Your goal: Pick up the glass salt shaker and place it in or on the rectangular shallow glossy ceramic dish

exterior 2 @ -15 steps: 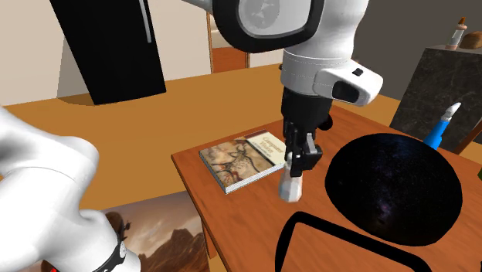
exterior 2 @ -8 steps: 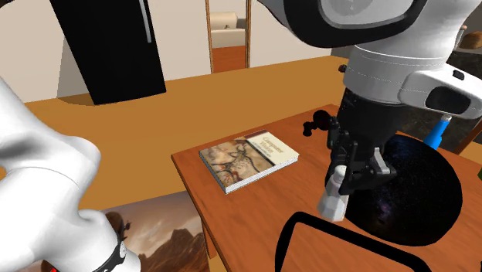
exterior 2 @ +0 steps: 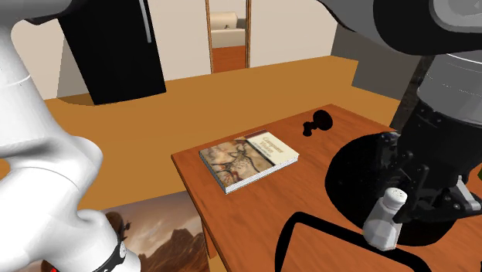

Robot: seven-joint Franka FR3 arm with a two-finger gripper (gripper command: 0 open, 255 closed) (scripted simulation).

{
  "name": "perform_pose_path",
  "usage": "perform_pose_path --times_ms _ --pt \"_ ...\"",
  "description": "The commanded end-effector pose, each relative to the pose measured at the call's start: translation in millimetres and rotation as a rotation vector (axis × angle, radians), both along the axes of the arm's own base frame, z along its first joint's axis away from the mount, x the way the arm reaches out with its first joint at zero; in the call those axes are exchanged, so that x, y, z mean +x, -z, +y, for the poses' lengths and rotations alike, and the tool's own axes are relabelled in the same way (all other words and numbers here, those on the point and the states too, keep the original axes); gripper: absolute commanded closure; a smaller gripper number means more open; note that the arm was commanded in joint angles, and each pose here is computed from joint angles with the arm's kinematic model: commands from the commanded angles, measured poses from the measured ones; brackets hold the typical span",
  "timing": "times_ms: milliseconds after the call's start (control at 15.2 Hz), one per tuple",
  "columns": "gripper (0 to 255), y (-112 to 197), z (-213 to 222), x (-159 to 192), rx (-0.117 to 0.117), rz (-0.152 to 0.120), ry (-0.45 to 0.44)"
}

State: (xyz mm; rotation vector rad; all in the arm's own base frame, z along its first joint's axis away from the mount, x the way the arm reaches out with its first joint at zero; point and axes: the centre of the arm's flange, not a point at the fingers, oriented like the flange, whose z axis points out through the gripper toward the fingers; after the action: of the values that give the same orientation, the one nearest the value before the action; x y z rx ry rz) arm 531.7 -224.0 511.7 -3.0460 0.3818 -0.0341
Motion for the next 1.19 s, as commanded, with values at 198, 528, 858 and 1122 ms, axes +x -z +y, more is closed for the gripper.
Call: perform_pose_path --times_ms 198,528,858,1122 --pt "255 26 -3 2 0.000 -0.001 0.000" --pt "255 53 -3 2 0.000 -0.001 0.000" --pt "255 79 -3 2 0.000 -0.001 0.000" --pt "255 97 -2 2 0.000 -0.001 0.000"
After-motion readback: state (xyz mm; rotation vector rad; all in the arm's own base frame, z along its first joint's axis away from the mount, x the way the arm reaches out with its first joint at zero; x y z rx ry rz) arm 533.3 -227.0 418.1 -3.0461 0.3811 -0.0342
